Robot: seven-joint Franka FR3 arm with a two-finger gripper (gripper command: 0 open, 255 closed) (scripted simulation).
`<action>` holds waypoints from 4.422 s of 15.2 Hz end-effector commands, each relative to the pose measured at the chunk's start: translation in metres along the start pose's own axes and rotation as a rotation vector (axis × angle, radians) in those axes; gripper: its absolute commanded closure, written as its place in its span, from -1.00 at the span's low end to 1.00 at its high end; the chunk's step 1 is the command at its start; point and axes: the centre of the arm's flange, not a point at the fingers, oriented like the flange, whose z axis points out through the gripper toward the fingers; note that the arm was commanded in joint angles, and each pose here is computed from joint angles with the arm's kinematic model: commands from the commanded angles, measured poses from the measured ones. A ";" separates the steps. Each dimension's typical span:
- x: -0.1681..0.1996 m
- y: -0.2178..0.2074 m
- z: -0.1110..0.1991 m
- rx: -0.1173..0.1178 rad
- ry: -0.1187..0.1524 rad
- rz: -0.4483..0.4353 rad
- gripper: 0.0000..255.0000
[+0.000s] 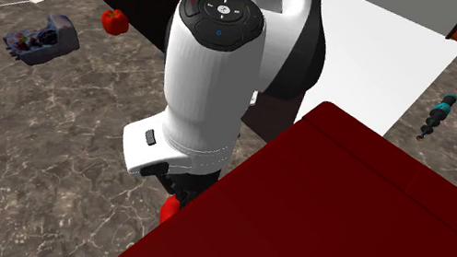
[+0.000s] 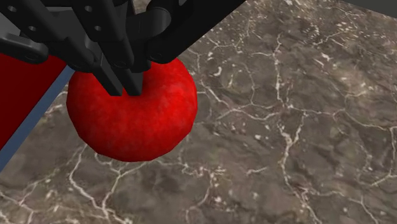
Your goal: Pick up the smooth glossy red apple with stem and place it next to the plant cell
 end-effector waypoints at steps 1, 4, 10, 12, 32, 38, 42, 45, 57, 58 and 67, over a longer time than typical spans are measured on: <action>0.000 0.000 0.000 0.000 0.000 0.000 1.00; 0.000 0.000 -0.005 0.000 0.000 0.000 1.00; 0.003 0.003 -0.037 0.000 0.000 0.000 1.00; 0.004 0.004 -0.047 0.000 0.000 0.000 1.00; 0.013 0.011 -0.152 0.000 0.000 0.000 1.00; 0.011 0.026 -0.176 0.000 0.000 0.000 1.00; -0.009 0.075 -0.174 0.000 0.000 0.000 1.00; -0.024 0.111 -0.173 0.000 0.000 0.000 1.00; -0.083 0.258 -0.168 0.000 0.000 0.000 1.00; -0.088 0.271 -0.167 0.000 0.000 0.000 1.00; -0.132 0.381 -0.163 0.000 0.000 0.000 1.00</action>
